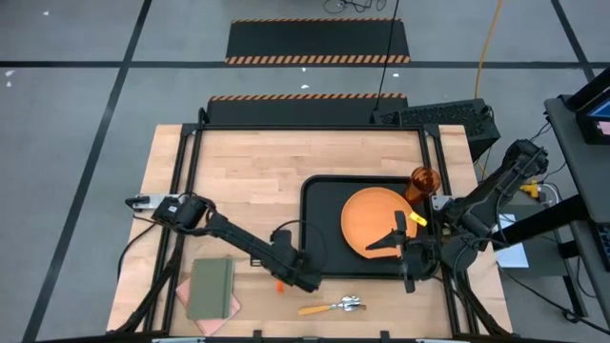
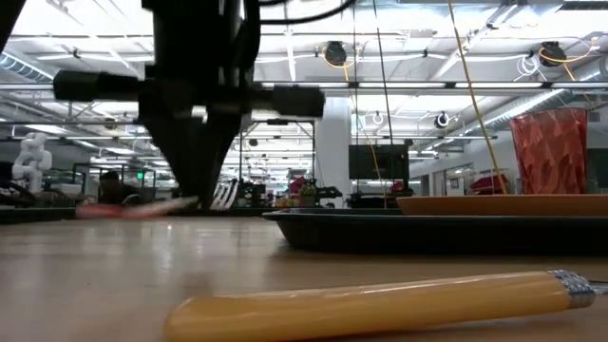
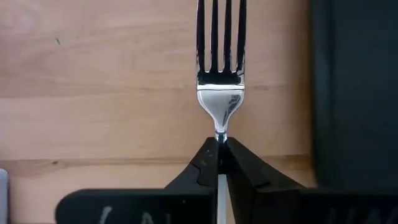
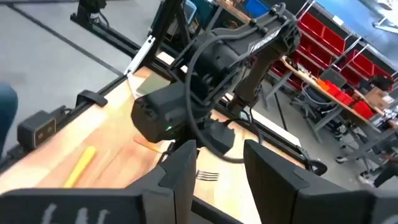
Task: Pick and place plate/cup/fork/spoon on tray
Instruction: Put the orange fork on the black serving tray to left of the orange plate
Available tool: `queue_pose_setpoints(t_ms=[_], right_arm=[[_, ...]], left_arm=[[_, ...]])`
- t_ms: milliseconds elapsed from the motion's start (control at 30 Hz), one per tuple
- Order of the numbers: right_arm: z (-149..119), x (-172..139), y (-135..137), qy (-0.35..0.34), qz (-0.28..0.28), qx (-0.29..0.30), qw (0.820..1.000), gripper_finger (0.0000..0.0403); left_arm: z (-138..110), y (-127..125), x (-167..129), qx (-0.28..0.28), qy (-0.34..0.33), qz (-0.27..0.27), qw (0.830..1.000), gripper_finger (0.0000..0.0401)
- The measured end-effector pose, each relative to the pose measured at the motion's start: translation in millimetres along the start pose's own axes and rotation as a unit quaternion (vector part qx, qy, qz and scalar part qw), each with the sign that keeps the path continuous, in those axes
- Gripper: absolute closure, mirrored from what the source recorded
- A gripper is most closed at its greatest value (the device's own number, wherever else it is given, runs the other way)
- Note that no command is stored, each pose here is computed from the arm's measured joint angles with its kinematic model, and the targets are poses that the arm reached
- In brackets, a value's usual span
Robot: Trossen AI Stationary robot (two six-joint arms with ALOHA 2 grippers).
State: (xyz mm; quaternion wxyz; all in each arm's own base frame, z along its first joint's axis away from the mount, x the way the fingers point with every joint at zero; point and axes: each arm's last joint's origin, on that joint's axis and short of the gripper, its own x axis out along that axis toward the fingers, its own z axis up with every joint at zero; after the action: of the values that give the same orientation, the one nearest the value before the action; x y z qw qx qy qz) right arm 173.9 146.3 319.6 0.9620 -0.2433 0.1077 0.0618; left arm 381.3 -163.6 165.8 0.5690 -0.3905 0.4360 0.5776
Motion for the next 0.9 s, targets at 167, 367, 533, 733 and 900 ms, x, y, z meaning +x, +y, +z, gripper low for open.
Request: queue_pose_setpoints(t_ms=[167, 367, 533, 733, 900], right_arm=[[-1, -4, -3, 0.005, 0.002, 0.022, 1.000, 0.0273], [-6, -6, -3, 0.023, 0.006, 0.050, 0.998, 0.0273], [-9, -7, -3, 0.037, 0.009, 0.063, 0.997, 0.0273], [-9, -20, -8, 0.036, 0.001, 0.092, 0.995, 0.0273], [-13, -41, -14, 0.040, -0.009, 0.140, 0.989, 0.0273]], left_arm=[[15, 5, -24, -0.005, -0.008, -0.038, 0.999, 0.0390], [37, 6, -49, -0.015, -0.057, -0.108, 0.992, 0.0391], [58, -6, -51, -0.008, -0.089, -0.153, 0.984, 0.0389], [75, -35, -50, 0.015, -0.102, -0.243, 0.965, 0.0391], [80, -51, -47, 0.014, -0.109, -0.287, 0.952, 0.0387]])
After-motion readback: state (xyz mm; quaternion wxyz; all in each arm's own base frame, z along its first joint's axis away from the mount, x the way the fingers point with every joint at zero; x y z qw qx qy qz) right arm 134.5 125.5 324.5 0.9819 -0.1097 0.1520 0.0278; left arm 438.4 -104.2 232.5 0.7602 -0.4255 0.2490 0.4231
